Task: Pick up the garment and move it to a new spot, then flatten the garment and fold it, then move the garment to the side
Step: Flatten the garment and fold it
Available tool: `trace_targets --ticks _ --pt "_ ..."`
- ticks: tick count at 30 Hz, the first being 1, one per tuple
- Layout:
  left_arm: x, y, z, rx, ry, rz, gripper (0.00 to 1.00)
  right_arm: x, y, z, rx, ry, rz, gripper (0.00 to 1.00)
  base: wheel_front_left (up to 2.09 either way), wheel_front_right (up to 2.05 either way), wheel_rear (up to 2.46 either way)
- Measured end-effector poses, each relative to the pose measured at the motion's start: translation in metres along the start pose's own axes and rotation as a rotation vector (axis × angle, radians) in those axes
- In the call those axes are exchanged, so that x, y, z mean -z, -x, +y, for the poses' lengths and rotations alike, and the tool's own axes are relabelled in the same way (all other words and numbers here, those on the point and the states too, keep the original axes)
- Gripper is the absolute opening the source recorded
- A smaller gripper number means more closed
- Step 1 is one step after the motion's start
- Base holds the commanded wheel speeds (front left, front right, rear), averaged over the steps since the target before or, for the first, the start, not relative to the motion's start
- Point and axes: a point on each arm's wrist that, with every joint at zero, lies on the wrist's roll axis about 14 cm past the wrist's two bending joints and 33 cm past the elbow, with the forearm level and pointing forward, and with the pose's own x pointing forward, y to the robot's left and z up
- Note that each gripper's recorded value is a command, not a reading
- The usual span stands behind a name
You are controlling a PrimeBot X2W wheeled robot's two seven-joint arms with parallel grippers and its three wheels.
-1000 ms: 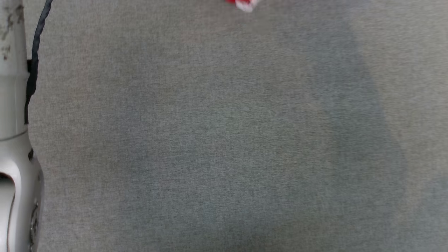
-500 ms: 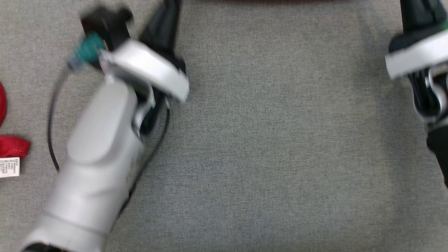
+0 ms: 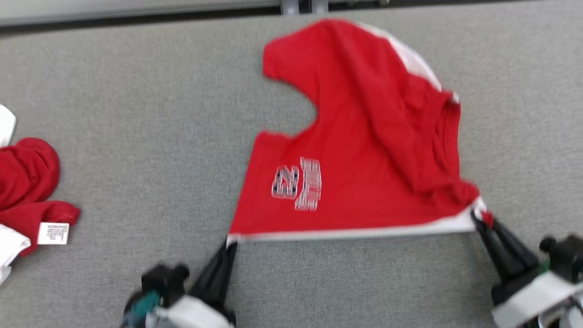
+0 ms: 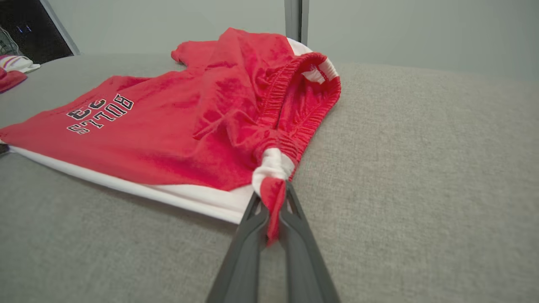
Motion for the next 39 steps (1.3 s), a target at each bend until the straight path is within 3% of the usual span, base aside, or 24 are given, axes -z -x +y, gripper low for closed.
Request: trace_targets --ticks 7,14,25,32,39 --pt "0.01 0.078 -0.007 -0.116 0.071 0.025 0.0 0.007 0.067 0.022 -0.025 0.047 0.015 0.0 0.0 0.0 0.0" --pt "0.011 0.118 -0.008 -0.164 0.126 0.047 0.0 0.018 0.098 0.043 -0.058 0.026 0.069 0.0 0.0 0.0 0.0" --pt "-0.02 0.102 -0.023 -0.051 0.099 0.054 0.0 0.021 0.118 0.037 -0.031 -0.011 0.166 0.0 0.0 0.0 0.0" --pt "-0.067 0.068 -0.034 0.082 -0.035 0.067 0.0 0.025 0.119 0.035 -0.014 -0.075 0.255 0.0 0.0 0.0 0.0" --pt "-0.095 0.02 -0.033 0.167 -0.225 0.145 0.0 0.001 0.078 0.04 -0.037 -0.135 0.179 0.0 0.0 0.0 0.0"
